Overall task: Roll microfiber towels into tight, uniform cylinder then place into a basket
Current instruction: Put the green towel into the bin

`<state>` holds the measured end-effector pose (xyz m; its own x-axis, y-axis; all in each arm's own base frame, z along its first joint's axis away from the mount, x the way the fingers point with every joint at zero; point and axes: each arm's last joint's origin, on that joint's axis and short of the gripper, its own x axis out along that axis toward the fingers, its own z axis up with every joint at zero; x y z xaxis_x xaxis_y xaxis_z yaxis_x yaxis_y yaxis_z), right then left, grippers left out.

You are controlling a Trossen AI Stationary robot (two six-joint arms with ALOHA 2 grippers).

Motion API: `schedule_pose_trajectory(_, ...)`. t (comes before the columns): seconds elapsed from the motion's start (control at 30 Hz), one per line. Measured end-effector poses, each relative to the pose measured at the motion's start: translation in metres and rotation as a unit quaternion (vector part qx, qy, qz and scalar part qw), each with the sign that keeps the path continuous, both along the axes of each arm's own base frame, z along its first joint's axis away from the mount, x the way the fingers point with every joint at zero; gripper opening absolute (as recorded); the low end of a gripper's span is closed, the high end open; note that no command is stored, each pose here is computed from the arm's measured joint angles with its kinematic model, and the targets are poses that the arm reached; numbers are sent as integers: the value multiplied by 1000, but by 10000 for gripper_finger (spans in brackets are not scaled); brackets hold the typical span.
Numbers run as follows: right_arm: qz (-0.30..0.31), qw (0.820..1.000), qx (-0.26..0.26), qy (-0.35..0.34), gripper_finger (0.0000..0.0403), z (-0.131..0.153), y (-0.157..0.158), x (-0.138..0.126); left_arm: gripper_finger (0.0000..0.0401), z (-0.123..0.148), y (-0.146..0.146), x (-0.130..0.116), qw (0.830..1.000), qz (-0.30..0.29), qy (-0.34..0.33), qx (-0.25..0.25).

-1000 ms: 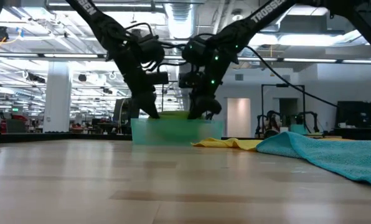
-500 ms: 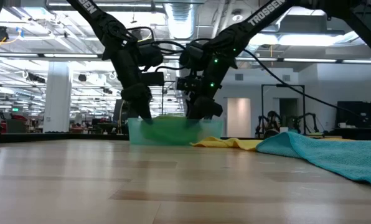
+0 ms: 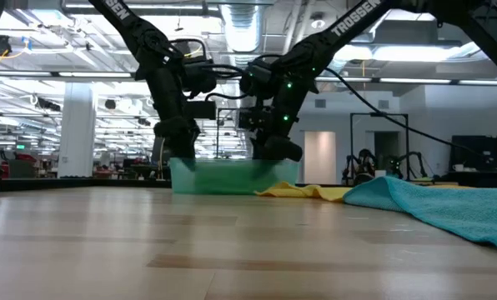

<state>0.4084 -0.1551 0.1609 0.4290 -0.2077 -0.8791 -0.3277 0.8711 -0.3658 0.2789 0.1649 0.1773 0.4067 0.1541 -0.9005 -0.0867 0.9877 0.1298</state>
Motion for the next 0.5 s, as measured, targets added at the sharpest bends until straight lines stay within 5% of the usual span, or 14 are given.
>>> schedule_pose_trajectory(0.23, -2, 1000, 5, -6, 207, 1, 4, 2, 115, 1, 2, 0, 999, 18, 12, 31)
schedule_pose_trajectory(0.5, -15, 1000, 4, -10, 228, 5, 4, 1, 123, 4, 3, 2, 1000, 11, -2, 29)
